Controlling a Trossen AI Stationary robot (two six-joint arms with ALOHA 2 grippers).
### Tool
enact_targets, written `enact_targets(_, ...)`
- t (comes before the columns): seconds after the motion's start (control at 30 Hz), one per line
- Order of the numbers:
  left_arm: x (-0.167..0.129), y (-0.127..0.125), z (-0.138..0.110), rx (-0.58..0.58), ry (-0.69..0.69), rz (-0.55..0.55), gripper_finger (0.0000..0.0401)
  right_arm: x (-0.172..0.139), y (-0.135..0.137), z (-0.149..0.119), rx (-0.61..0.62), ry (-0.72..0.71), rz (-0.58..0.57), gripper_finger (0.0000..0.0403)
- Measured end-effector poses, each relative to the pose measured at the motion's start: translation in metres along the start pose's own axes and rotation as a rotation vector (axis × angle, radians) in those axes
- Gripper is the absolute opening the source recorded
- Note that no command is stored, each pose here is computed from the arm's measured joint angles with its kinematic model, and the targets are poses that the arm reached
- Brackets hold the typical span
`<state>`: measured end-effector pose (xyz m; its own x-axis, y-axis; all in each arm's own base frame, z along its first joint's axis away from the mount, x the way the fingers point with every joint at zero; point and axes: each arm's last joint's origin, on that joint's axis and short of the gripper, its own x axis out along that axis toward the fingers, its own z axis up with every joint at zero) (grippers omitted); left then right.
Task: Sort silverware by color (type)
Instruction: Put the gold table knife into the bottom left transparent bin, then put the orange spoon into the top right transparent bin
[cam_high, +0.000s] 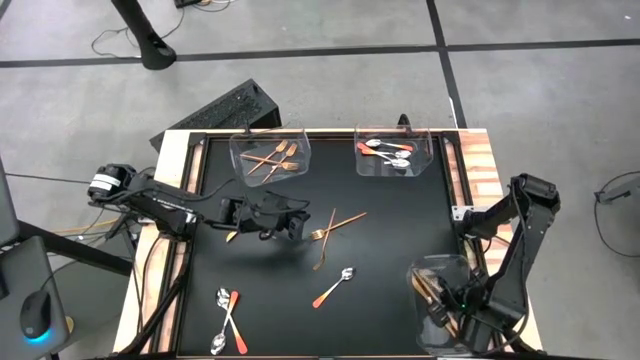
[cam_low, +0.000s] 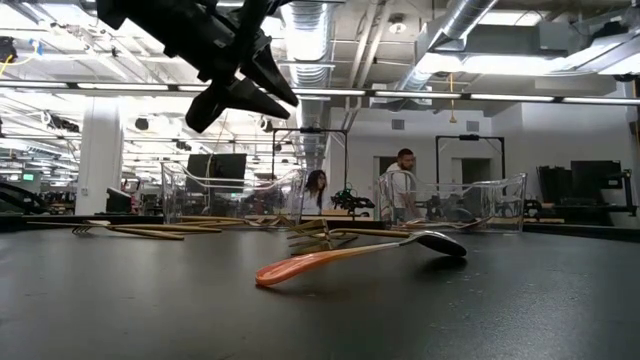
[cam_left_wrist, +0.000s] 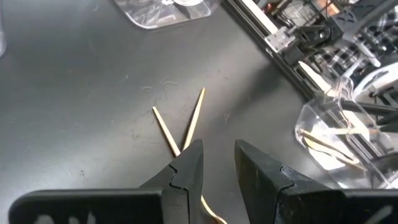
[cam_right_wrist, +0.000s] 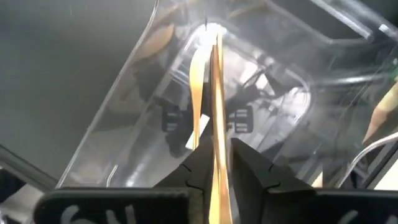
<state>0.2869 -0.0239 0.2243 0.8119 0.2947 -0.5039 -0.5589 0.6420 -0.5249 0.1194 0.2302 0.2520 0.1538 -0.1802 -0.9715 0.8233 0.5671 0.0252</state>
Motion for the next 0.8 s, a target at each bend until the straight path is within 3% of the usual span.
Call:
enact_targets(0.43, 0.003, 0.005, 0.006, 0.014, 0.013, -0.004, 0.0080, -0.004, 0.009, -0.001, 0.033, 0.060, 0.075, 0.0190)
enact_targets(0.63, -0.006, 0.003, 0.021, 0.061, -0.007, -0.017, 0.0080, -0.015, 0.017, 0.013, 0.015, -0.003, 0.112, 0.0199)
enact_targets(0.8, -0.028, 0.001, 0.045, 0.145, -0.098, 0.006, 0.0080, -0.019, 0.024, 0.043, 0.027, -0.099, 0.180, 0.0193)
